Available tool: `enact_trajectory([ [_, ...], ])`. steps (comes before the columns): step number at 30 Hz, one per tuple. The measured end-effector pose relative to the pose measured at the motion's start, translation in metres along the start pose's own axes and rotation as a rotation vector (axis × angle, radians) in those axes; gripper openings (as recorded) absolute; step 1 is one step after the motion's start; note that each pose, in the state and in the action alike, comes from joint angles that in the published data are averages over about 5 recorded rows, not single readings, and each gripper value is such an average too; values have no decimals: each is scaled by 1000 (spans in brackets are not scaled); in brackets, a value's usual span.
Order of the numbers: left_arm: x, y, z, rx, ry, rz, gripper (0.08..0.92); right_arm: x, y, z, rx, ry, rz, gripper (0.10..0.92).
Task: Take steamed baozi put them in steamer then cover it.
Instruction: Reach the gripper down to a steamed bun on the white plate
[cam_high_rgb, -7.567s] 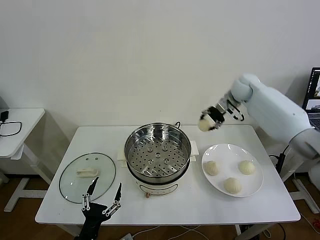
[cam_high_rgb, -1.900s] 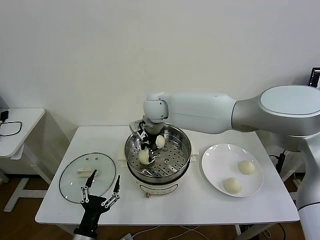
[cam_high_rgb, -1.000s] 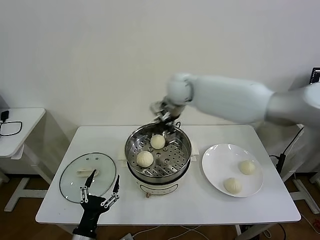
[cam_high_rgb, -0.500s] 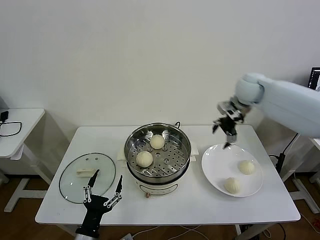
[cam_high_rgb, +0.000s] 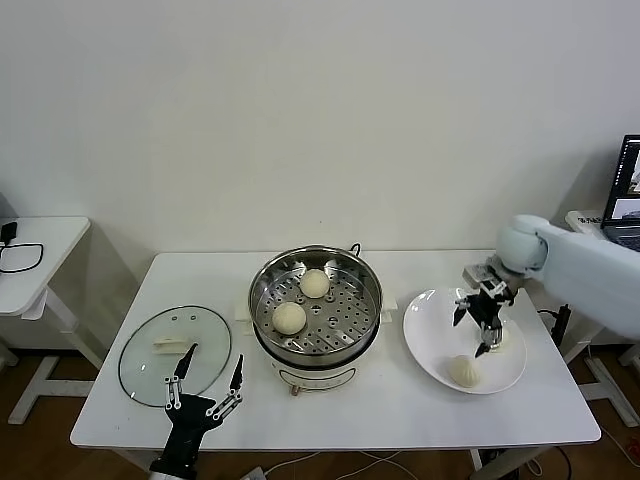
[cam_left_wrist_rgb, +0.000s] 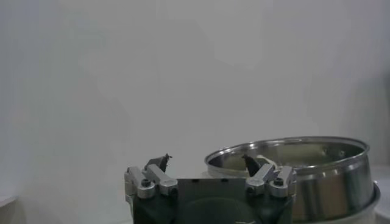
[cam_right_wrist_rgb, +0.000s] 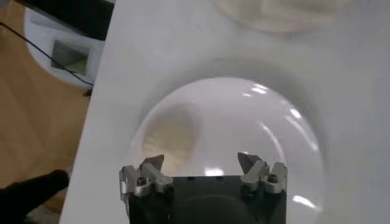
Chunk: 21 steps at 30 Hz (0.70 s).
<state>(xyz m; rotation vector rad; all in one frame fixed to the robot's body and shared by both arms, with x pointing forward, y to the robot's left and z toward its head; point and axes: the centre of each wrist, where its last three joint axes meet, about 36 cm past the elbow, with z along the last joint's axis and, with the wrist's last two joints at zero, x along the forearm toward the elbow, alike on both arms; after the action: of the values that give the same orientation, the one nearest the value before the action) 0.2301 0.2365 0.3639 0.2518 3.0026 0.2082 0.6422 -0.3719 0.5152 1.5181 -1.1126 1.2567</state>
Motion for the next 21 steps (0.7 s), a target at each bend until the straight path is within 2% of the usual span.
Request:
enact_trajectory([
  [14, 1, 2, 3, -3, 7, -8, 823, -39, 10, 7, -26, -2, -29, 818],
  [21, 0, 3, 2, -4, 5, -13, 823, -46, 13, 9, -33, -1, -34, 688],
])
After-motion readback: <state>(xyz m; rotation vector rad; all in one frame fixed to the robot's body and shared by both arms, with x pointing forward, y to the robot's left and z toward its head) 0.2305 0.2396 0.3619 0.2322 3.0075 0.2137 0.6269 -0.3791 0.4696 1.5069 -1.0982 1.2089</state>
